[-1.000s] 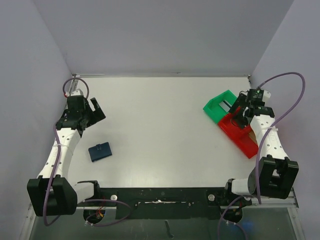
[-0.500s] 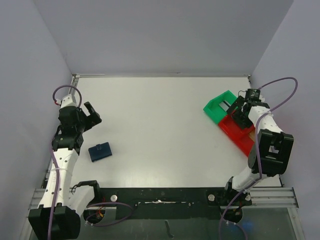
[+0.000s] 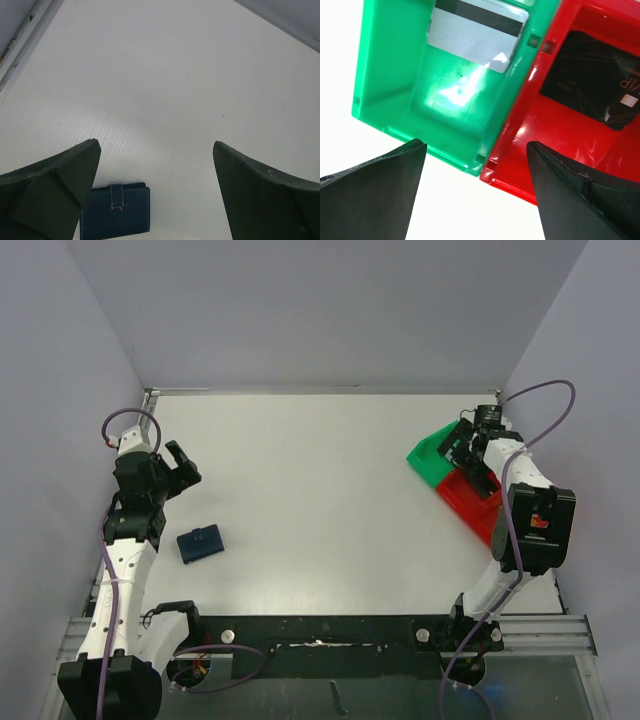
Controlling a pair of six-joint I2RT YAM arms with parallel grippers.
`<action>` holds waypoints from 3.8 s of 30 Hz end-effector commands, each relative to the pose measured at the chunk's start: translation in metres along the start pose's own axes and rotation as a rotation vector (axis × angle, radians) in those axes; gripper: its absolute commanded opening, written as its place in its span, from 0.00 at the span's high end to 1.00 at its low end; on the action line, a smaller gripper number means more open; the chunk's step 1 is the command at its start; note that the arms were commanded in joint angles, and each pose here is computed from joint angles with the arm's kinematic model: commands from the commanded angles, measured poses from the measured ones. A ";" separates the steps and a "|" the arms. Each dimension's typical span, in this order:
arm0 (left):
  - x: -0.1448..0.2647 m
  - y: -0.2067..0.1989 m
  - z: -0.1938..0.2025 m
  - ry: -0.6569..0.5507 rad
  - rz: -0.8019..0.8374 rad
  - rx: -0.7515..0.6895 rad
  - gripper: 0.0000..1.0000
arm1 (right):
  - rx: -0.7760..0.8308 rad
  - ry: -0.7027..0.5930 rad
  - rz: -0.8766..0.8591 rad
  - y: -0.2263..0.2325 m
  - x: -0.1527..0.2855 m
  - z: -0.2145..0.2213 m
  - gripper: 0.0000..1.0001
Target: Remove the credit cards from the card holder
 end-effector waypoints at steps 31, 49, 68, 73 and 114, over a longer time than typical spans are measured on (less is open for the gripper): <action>0.004 0.001 -0.019 -0.094 0.005 0.006 0.03 | 0.248 -0.010 -0.073 0.079 0.004 0.030 0.70; 0.005 0.005 -0.020 -0.105 -0.008 0.017 0.03 | 0.548 0.058 -0.293 0.220 0.031 0.129 0.70; 0.003 0.008 -0.019 -0.102 -0.019 0.031 0.03 | 0.576 0.086 -0.342 0.262 0.060 0.191 0.69; 0.004 0.009 -0.019 -0.105 -0.024 0.033 0.03 | 0.560 0.070 -0.350 0.267 0.069 0.198 0.69; 0.040 0.063 -0.041 -0.272 -0.431 0.172 0.02 | 0.786 0.093 -1.193 0.373 0.189 0.281 0.32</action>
Point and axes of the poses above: each gripper's point midway between its finger pads, its own x axis back along the fingers, its own y axis along the line the jaws close on, z = x × y, the point moved 4 cm from there along x, back along the fingers, and after that the axes turned 2 degrees about x, right-handed, at the moved point
